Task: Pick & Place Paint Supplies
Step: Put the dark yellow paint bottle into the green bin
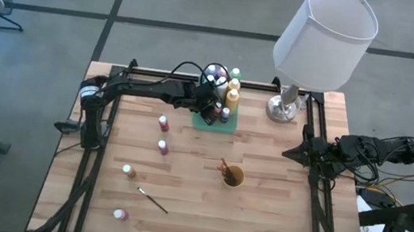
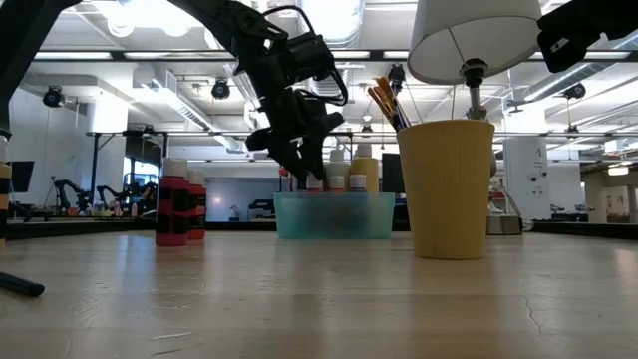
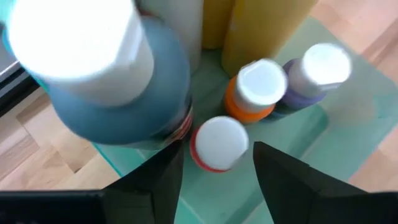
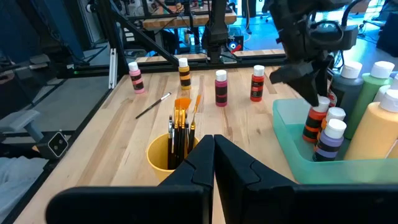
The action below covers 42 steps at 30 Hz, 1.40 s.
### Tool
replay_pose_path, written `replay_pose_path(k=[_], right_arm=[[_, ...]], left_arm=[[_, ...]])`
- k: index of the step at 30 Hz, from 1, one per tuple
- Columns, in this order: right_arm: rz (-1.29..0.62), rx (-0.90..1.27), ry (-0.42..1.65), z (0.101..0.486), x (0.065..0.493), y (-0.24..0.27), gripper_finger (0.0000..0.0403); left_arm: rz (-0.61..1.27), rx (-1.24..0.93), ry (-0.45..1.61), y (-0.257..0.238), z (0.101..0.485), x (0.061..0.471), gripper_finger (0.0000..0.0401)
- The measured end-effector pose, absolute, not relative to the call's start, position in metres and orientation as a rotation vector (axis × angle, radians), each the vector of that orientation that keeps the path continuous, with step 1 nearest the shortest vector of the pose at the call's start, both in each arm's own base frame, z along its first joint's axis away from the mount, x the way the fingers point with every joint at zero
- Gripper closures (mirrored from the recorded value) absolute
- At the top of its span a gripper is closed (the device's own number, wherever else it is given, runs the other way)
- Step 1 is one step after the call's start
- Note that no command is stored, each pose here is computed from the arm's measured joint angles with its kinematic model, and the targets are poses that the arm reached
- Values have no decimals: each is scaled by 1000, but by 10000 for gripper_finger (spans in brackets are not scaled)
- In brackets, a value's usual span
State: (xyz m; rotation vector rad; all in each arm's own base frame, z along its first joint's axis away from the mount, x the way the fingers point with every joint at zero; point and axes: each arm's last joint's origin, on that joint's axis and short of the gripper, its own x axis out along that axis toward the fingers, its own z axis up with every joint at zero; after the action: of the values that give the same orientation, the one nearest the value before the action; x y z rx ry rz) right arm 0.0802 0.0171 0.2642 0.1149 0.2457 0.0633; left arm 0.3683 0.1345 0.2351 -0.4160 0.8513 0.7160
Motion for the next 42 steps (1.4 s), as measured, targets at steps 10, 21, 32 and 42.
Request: replay_pose_path(k=[10,21,32,42], right_arm=[[63,115,246,264,80,17,394],[63,115,247,264,80,17,394],[63,114,251,264,80,17,394],[63,114,251,264,80,17,394]], left_arm=[[685,-376,939,133,272,365,206],[594,-396,1130,112,299,341,209],[624,-308,1053,73,322,314,211],[609,-272,1105,59,321,306,217]])
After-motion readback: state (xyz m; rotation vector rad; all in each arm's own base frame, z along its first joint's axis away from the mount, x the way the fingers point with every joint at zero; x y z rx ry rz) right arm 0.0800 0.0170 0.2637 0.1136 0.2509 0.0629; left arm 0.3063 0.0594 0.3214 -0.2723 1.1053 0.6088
